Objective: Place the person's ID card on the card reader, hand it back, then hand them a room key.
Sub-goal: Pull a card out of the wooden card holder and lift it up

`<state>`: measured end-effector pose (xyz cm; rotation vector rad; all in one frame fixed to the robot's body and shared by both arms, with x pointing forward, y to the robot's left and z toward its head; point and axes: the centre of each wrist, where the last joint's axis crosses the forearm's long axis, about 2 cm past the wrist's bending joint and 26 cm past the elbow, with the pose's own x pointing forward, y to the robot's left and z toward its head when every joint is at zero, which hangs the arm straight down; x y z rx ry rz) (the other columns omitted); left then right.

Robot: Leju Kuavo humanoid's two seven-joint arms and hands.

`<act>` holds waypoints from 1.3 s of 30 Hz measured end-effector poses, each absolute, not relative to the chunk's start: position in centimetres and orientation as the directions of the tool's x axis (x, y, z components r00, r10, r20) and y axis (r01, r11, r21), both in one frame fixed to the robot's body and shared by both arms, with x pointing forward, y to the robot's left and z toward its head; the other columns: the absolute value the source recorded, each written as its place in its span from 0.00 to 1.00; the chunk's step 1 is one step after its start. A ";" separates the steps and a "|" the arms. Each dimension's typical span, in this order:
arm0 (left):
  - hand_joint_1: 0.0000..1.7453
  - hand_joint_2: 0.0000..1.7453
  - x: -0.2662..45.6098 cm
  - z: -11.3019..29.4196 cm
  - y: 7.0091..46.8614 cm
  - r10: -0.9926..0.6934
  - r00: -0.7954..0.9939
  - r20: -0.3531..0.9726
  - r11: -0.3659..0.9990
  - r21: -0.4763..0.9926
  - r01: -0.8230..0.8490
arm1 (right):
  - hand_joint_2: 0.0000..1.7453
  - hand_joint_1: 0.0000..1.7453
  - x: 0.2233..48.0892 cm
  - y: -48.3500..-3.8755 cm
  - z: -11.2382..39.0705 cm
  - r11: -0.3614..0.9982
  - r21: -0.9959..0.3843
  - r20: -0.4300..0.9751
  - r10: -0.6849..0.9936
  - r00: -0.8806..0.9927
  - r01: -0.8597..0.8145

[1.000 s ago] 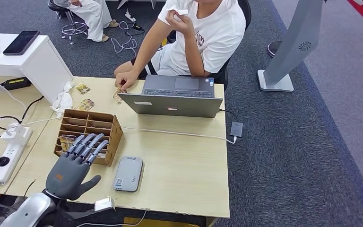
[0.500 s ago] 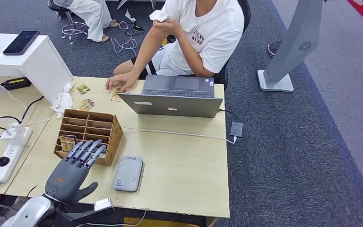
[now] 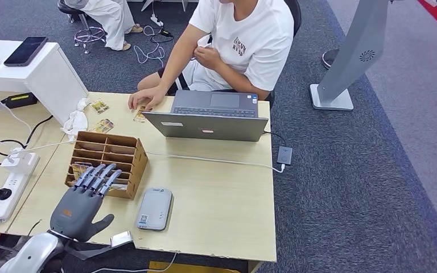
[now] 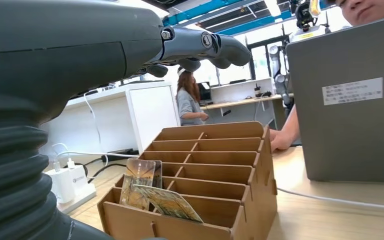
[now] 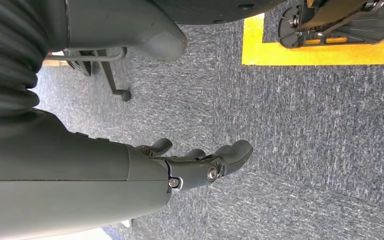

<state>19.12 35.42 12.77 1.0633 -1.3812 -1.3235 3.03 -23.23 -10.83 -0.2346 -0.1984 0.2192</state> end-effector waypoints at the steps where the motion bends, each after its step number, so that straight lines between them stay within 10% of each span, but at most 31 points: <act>1: 0.00 1.00 19.2 12.8 35.6 -0.978 -0.200 0.051 0.050 0.999 0.008 | 1.00 0.00 3.0 -23.2 -10.8 0.949 -0.251 0.167 0.237 0.957 -0.192; 39: 0.00 1.00 22.4 11.8 37.9 -0.998 -0.058 0.000 -0.003 0.998 0.059 | 1.00 0.00 3.5 -23.1 -10.8 0.940 -0.251 0.181 0.278 0.943 -0.229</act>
